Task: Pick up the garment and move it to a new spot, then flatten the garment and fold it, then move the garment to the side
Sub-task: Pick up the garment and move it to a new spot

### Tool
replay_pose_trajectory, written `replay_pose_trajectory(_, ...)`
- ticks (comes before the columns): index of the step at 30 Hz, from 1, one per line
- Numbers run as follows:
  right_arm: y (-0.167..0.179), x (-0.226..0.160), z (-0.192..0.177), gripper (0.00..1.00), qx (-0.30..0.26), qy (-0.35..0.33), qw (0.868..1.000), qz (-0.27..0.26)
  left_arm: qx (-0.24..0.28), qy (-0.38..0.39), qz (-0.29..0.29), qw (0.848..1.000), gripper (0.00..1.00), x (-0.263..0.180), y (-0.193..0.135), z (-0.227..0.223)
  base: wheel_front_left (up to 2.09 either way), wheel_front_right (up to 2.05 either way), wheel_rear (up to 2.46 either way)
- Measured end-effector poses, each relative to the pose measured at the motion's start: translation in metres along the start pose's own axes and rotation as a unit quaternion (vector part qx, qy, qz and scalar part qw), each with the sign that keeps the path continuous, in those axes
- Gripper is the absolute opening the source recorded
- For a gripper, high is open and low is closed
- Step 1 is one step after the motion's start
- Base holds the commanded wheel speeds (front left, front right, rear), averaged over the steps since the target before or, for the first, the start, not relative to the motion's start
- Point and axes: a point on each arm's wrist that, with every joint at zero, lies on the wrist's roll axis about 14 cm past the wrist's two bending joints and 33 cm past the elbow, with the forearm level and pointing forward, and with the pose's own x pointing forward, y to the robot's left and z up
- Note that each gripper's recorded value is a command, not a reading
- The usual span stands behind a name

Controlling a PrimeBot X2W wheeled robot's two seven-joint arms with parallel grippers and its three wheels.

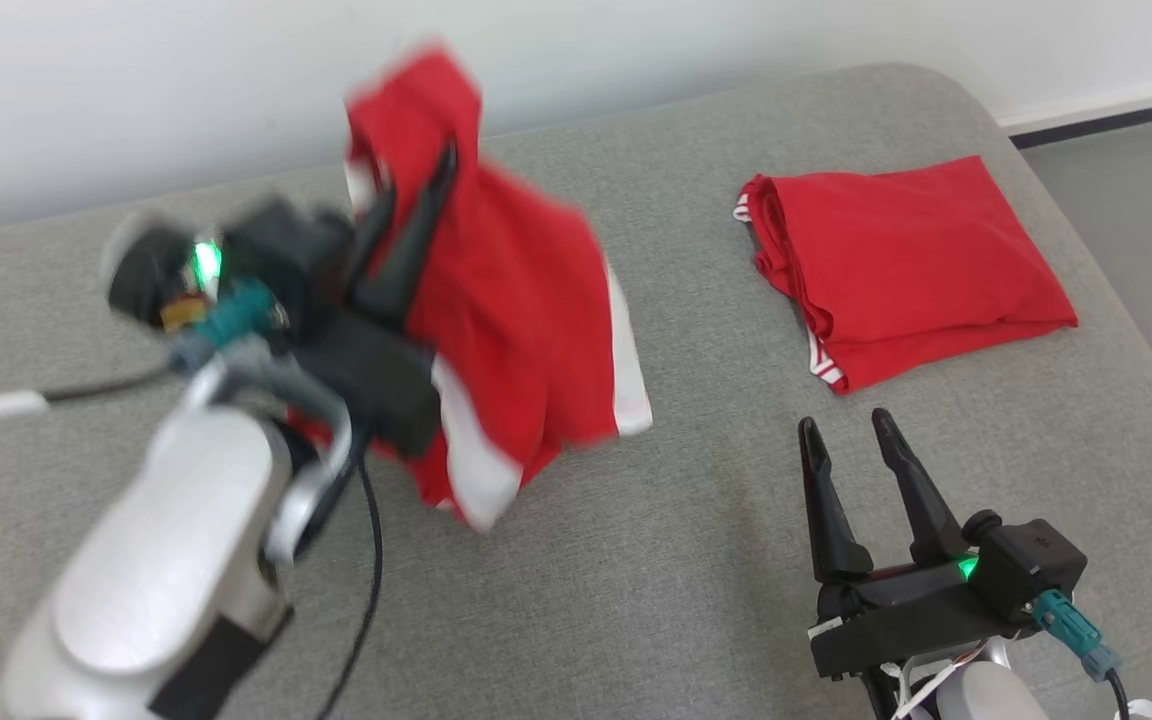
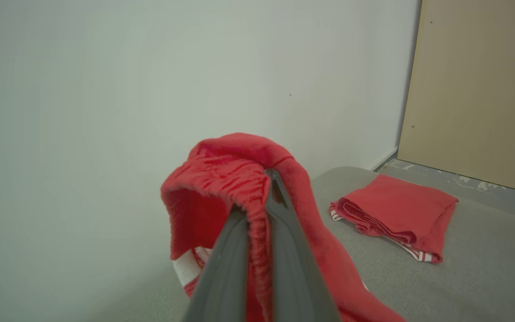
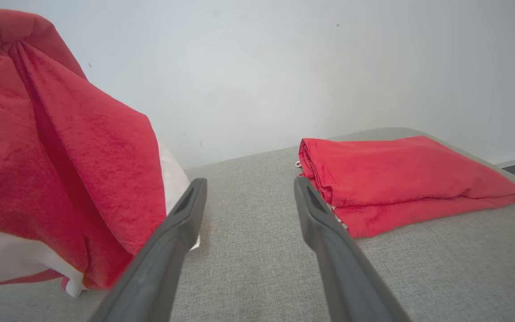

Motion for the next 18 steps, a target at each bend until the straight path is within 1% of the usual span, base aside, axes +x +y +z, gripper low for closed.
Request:
replay_pose_trajectory(3, -0.002, -0.002, -0.004, 1.00, 0.000, 0.007, 1.000, -0.003, -0.019, 0.041, 0.004, 0.999, 0.00, -0.010, -0.006, -0.041, 0.00, 0.00, 0.00)
replay_pose_trajectory(5, -0.003, -0.002, -0.007, 1.00, 0.000, 0.011, 1.000, -0.005, -0.044, 0.069, 0.012, 0.997, 0.00, -0.019, -0.009, -0.068, 0.00, 0.00, 0.00)
replay_pose_trajectory(8, -0.003, -0.002, -0.008, 1.00, -0.001, 0.014, 1.000, -0.005, -0.053, 0.116, 0.022, 0.992, 0.00, -0.038, -0.012, -0.107, 0.00, 0.00, 0.00)
replay_pose_trajectory(9, -0.002, -0.002, -0.009, 1.00, -0.002, 0.015, 1.000, -0.003, -0.052, 0.127, 0.024, 0.990, 0.08, -0.043, -0.012, -0.116, 0.00, 0.00, 0.00)
replay_pose_trajectory(10, -0.001, -0.001, -0.010, 1.00, -0.002, 0.016, 1.000, -0.001, -0.051, 0.135, 0.025, 0.989, 0.44, -0.048, -0.014, -0.123, 0.00, 0.00, 0.00)
replay_pose_trajectory(11, 0.000, -0.001, -0.011, 1.00, -0.003, 0.017, 1.000, 0.001, -0.053, 0.139, 0.027, 0.989, 1.00, -0.050, -0.015, -0.127, 0.00, 0.00, 0.00)
replay_pose_trajectory(13, 0.001, -0.001, -0.011, 1.00, -0.004, 0.018, 1.000, 0.003, -0.054, 0.136, 0.026, 0.989, 1.00, -0.052, -0.018, -0.128, 0.00, 0.00, 0.00)
replay_pose_trajectory(15, 0.004, -0.001, -0.010, 1.00, -0.005, 0.017, 1.000, 0.006, -0.059, 0.118, 0.027, 0.991, 1.00, -0.051, -0.019, -0.119, 0.00, 0.00, 0.00)
replay_pose_trajectory(18, 0.009, 0.000, -0.007, 1.00, -0.005, 0.011, 1.000, 0.015, -0.041, 0.091, 0.037, 0.994, 1.00, -0.050, -0.010, -0.100, 0.00, 0.00, 0.00)
